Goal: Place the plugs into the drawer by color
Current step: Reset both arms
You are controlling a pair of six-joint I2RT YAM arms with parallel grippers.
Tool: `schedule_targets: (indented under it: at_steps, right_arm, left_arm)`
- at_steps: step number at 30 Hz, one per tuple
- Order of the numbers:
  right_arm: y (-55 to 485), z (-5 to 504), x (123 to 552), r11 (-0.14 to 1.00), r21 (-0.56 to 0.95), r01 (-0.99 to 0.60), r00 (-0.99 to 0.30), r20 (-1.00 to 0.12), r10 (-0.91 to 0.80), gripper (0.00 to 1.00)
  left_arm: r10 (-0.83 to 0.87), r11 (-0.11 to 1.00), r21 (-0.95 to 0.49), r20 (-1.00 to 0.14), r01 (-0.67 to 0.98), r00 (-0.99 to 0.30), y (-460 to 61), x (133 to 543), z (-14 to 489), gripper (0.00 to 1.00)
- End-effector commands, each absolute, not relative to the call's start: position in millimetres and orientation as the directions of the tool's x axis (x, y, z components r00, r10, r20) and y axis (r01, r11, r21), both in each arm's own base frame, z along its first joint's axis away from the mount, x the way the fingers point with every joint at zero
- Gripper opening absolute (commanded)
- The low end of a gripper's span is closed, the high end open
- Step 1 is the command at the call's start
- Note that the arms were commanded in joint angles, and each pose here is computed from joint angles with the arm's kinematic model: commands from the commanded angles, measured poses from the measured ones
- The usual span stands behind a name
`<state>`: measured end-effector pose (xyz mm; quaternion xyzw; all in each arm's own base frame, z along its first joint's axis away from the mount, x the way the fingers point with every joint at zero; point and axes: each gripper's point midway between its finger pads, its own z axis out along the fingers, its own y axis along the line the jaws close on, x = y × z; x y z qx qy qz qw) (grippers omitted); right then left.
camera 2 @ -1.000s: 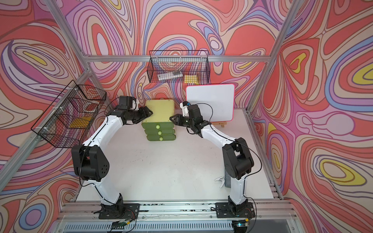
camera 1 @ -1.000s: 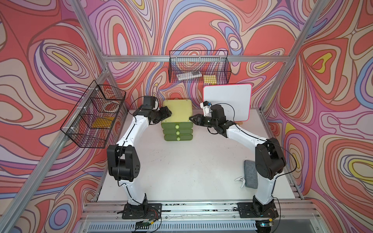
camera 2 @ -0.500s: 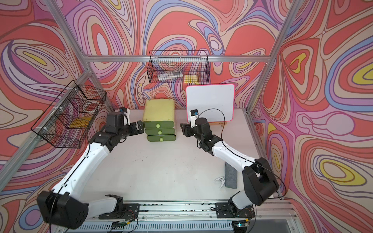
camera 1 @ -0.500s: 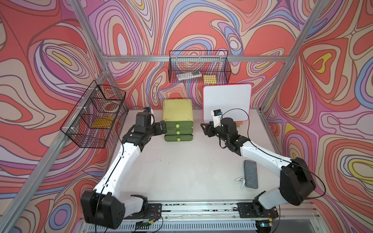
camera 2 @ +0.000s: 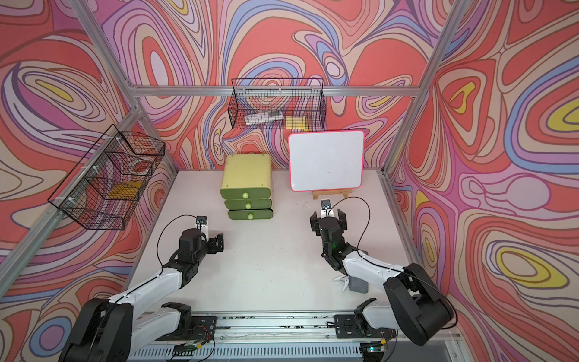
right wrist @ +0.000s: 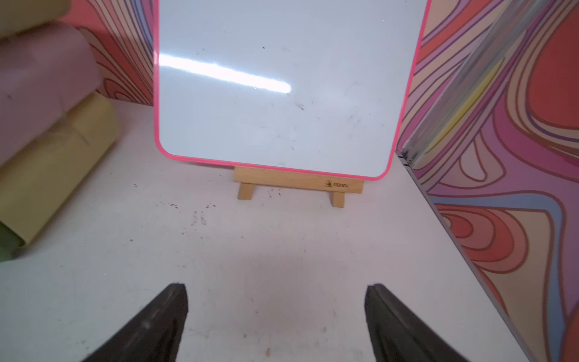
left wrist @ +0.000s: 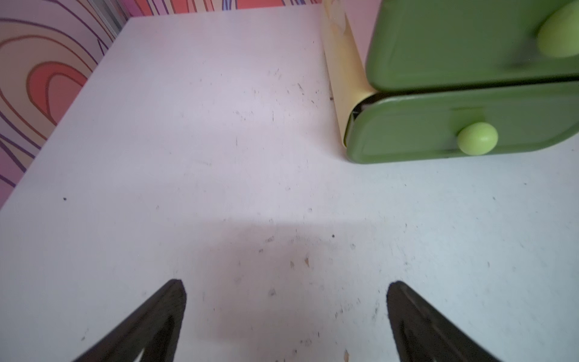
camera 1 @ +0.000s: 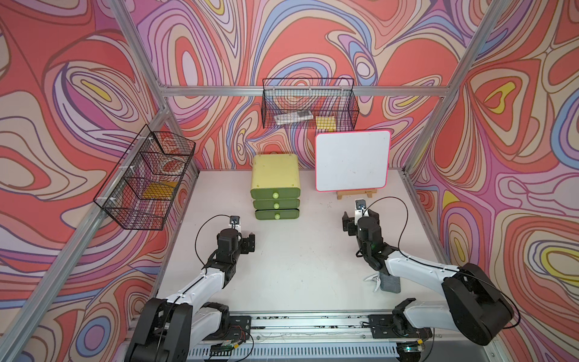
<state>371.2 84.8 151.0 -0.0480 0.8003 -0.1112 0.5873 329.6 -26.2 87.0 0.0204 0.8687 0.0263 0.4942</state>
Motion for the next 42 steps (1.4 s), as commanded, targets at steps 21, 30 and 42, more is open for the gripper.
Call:
schedule_targets:
  at_steps: [21, 30, 42]
  right_arm:
    - [0, 120, 414, 0.974, -0.111, 0.198, -0.207, -0.976, -0.069, 0.98]
    - [-20, 95, 427, 0.989, 0.006, 0.149, -0.278, -0.959, 0.048, 0.98]
    - [-14, 97, 427, 0.995, -0.001, 0.102, -0.276, -0.961, 0.027, 0.98]
  left_arm:
    - [0.055, 0.996, 0.078, -0.929, -0.049, -0.365, 6, 394, 89, 0.99]
    - [0.02, 1.0, 0.022, -0.923, -0.002, -0.383, 4, 397, 85, 0.99]
    - [0.007, 1.0, -0.001, -0.93, 0.021, -0.368, 4, 394, 88, 0.99]
